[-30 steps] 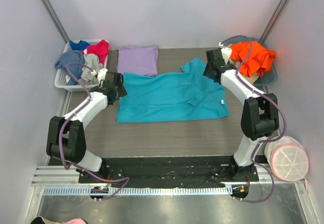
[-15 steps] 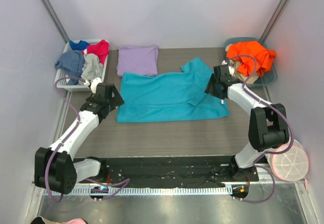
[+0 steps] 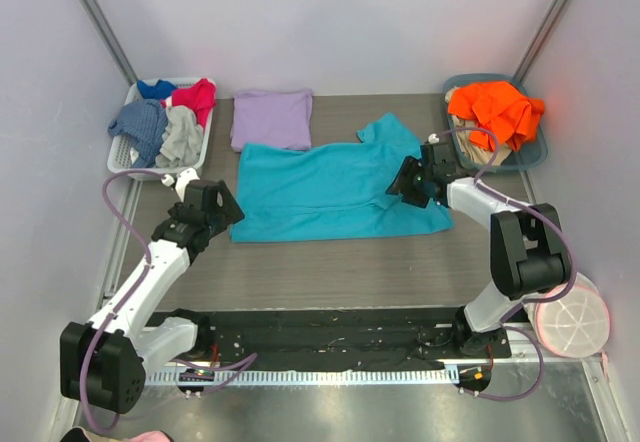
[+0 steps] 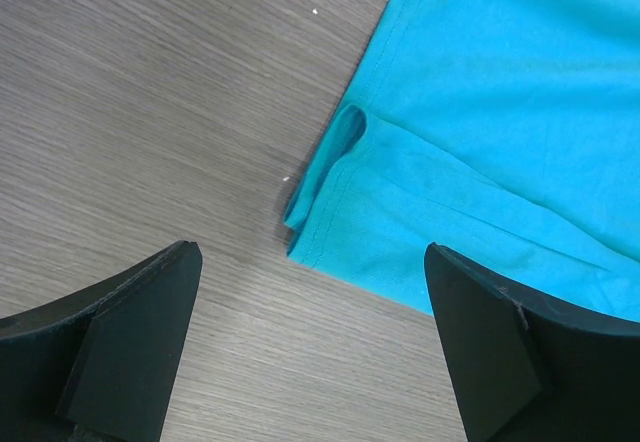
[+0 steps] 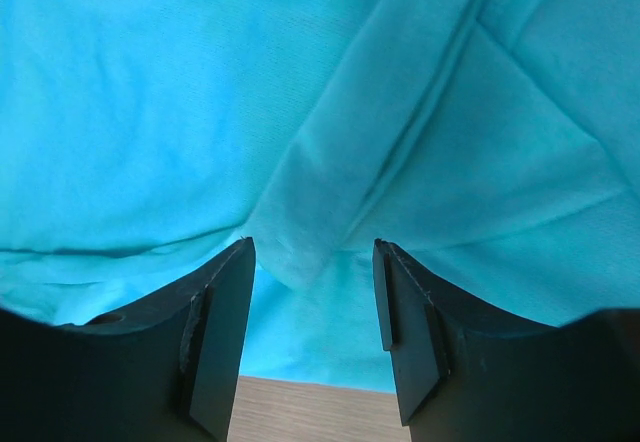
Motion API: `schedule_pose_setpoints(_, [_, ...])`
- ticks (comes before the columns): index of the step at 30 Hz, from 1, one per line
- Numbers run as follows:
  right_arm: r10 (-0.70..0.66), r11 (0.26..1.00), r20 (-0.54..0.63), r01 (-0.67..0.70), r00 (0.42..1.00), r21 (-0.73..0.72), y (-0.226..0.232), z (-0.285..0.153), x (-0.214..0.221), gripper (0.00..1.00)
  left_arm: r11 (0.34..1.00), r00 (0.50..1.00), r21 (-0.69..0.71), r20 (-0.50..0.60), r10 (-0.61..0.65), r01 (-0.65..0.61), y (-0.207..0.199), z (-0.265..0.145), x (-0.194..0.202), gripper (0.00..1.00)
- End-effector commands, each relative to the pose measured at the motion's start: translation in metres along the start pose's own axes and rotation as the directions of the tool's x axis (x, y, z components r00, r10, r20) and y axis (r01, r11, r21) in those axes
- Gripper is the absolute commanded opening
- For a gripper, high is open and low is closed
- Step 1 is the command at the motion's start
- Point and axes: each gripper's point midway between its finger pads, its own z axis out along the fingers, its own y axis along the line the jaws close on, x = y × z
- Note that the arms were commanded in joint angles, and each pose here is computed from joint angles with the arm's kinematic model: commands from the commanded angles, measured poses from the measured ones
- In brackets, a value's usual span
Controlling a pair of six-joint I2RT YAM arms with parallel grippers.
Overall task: Fold and stack the t-shirts
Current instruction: Fold the tshirt
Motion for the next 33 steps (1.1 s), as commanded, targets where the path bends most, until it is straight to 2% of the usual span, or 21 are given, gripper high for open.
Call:
schedule_pose_setpoints(1, [0.016, 0.997, 0.012, -0.015, 1.0, -0.08, 0.017, 0.008, -0.004, 0.59, 1.0, 1.0, 0.013, -0.005, -0.013, 0.013, -0.001, -0.001, 0.004, 1.0])
schedule_pose_setpoints(6, [0.022, 0.997, -0.006, -0.022, 1.0, -0.075, 0.015, 0.015, 0.001, 0.59, 1.0, 1.0, 0.007, -0.012, -0.013, 0.013, 0.001, 0.001, 0.007, 1.0])
schedule_pose_setpoints(12, [0.022, 0.997, -0.011, -0.022, 1.0, -0.069, 0.013, 0.019, 0.002, 0.69, 1.0, 1.0, 0.001, -0.012, -0.01, 0.01, 0.002, 0.002, 0.008, 1.0])
schedule_pose_setpoints(33, [0.015, 0.996, -0.009, -0.016, 1.0, -0.083, 0.024, 0.031, -0.001, 0.69, 1.0, 1.0, -0.008, -0.029, -0.009, 0.008, 0.007, 0.004, 0.017, 1.0])
